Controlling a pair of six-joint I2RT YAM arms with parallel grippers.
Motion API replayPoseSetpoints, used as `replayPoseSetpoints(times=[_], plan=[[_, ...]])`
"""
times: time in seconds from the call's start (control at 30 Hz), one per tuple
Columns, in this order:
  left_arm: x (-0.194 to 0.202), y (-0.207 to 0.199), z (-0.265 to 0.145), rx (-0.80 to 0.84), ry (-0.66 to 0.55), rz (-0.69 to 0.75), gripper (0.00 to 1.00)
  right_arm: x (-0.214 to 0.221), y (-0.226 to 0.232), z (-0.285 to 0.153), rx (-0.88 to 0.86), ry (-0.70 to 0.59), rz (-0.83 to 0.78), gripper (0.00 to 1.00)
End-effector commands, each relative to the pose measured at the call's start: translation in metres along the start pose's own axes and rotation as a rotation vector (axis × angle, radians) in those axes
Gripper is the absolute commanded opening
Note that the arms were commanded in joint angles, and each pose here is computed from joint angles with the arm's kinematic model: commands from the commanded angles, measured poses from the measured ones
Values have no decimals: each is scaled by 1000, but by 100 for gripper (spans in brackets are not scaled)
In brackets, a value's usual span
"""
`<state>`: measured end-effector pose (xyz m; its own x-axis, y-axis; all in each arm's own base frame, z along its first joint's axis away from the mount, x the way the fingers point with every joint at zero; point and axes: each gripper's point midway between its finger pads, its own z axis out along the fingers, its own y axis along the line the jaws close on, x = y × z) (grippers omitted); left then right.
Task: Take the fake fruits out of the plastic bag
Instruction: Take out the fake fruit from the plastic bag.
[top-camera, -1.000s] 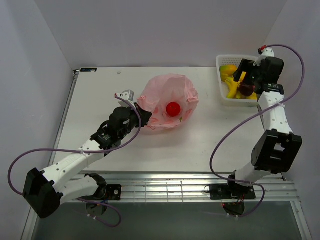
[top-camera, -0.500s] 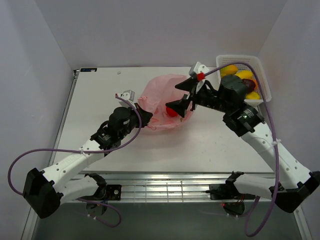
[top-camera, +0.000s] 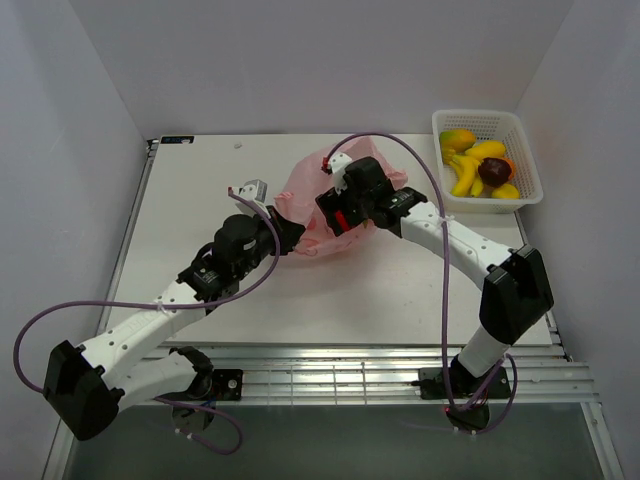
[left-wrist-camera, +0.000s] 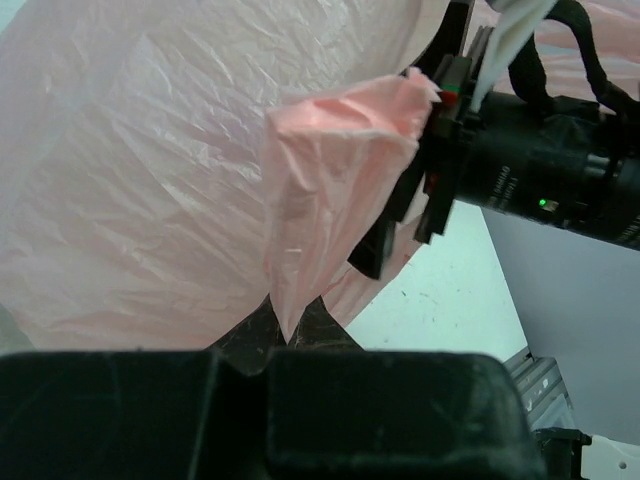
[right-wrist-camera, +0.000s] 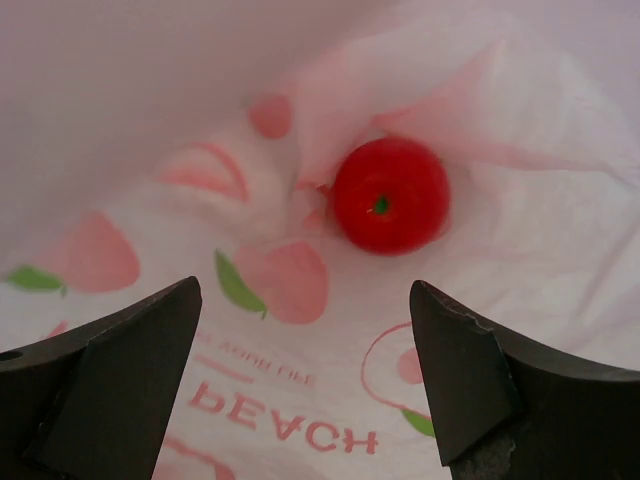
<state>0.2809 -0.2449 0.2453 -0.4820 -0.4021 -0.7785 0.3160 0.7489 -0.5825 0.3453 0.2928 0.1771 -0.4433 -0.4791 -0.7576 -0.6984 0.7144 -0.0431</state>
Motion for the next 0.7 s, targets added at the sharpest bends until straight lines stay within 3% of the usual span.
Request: replayPoseSetpoints(times=[0.0,0.27,0.47,0.67], plan=[[1,-9,-6,46,12,-9,0,-25,-44,18,248,-124,29,90],[15,-7,-5,53,54,-13,0,5,-67,95,417,-34,205,90],[23,-8,-8,76,84,-24,0,22,-74,117,485,-41,320,90],[27,-11,-11,95,100,-25,0,39,-76,143,464,-13,338,90]])
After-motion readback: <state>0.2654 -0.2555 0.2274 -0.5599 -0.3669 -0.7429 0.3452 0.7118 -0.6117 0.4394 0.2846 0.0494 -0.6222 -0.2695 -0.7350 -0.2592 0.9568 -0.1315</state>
